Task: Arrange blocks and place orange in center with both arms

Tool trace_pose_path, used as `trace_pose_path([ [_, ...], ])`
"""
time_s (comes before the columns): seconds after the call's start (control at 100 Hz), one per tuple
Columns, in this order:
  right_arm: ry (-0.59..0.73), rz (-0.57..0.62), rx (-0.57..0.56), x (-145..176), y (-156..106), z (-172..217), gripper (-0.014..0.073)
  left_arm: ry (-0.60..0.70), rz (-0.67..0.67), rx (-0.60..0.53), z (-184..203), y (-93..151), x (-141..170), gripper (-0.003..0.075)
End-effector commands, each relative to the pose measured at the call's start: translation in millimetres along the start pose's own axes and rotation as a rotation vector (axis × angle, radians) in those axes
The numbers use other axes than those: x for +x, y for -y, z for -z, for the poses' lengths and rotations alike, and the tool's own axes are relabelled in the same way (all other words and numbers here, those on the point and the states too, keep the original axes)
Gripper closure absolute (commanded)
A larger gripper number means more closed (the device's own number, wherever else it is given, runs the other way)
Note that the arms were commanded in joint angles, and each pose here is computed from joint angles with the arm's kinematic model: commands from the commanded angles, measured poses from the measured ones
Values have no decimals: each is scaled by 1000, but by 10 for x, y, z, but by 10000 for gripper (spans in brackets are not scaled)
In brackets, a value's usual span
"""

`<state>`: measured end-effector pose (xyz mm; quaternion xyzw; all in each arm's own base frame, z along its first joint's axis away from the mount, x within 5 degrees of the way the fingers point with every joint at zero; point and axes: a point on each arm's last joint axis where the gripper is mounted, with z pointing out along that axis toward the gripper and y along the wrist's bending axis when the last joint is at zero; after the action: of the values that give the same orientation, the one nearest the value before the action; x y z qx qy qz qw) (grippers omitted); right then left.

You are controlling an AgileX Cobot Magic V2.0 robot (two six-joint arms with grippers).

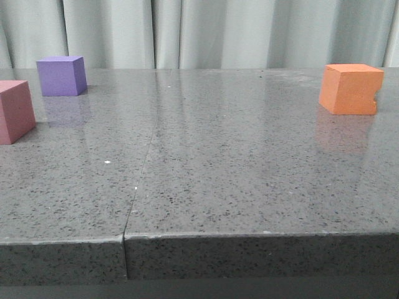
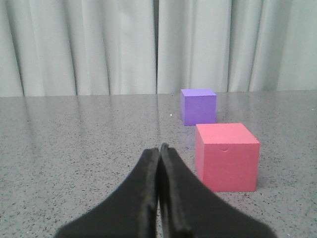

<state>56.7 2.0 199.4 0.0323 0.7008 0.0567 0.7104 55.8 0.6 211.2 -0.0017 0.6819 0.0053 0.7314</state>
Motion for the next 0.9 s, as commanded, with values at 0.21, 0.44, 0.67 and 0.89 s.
trace_pose_path([
  [0.21,114,8,-4,-139,-11,30,662,68,12,11,14,7,47,741],
  [0.44,114,8,-4,-139,-11,30,662,68,12,11,14,7,47,741],
  [0.67,109,10,-3,-134,-11,30,662,68,12,11,14,7,47,741],
  [0.89,146,8,-7,-220,-21,43,662,68,12,11,14,7,47,741],
])
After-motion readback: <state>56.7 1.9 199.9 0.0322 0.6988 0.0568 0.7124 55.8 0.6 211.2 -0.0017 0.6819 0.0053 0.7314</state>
